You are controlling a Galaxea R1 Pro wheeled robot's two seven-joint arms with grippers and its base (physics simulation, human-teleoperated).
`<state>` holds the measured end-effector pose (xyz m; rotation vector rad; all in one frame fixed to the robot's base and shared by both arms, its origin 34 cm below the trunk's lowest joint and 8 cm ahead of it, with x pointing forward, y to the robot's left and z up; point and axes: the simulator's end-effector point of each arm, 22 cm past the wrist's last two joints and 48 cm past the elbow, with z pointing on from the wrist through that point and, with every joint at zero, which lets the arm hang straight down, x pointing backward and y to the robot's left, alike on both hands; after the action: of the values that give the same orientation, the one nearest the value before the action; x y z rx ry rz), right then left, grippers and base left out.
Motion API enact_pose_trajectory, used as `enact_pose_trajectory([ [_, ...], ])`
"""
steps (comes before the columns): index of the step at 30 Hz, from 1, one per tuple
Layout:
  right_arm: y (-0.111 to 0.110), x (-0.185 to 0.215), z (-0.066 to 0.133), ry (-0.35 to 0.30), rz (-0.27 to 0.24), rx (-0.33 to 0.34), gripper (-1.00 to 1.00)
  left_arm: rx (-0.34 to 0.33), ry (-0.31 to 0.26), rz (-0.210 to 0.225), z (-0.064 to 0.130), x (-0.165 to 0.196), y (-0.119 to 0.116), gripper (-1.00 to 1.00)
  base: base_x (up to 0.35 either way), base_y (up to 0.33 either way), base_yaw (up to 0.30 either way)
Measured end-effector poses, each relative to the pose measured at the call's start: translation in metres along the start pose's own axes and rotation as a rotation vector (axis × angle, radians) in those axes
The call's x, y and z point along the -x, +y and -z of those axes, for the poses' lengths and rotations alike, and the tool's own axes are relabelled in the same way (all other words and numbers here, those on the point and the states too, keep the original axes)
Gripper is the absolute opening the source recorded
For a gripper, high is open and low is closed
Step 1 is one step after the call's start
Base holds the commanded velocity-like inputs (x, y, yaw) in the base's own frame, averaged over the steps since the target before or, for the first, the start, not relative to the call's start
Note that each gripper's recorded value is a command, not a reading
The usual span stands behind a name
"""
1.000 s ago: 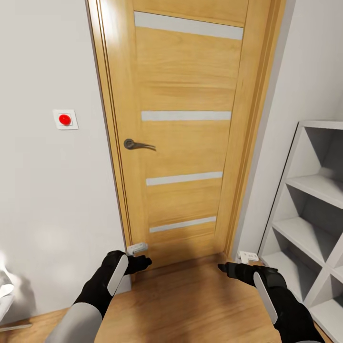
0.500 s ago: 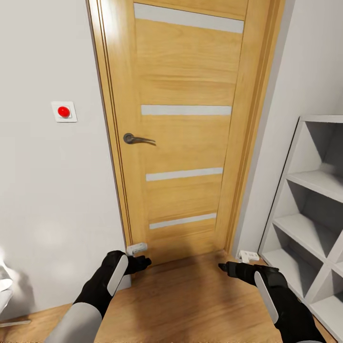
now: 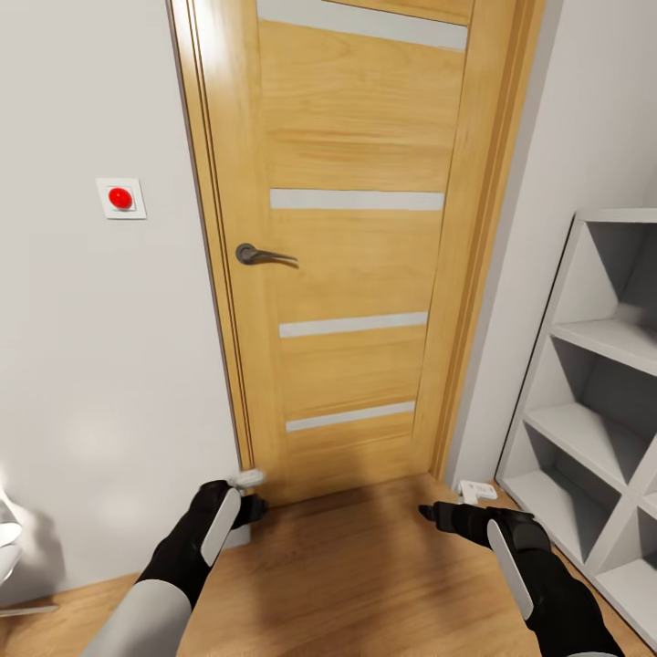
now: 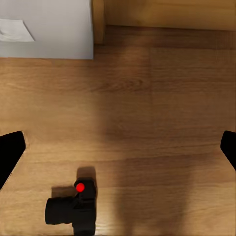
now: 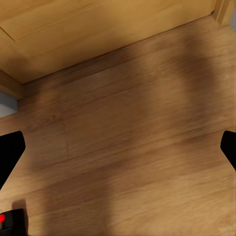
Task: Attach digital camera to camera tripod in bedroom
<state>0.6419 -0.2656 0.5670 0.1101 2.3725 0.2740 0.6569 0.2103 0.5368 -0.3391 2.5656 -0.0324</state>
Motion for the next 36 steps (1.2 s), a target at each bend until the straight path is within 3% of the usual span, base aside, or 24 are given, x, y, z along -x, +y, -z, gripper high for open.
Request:
enact_pose_trajectory([
  [7, -0.005, -0.013, -0.009, -0.002, 0.001, -0.004, 1.00, 0.031, 0.000, 0.008, -0.011, -0.010, 0.010, 1.00, 0.000, 0.000, 0.000],
  [36, -0.018, -0.071, -0.045, 0.012, -0.004, 0.004, 1.00, 0.035, 0.001, 0.009, -0.058, -0.056, 0.021, 1.00, 0.000, 0.000, 0.000],
])
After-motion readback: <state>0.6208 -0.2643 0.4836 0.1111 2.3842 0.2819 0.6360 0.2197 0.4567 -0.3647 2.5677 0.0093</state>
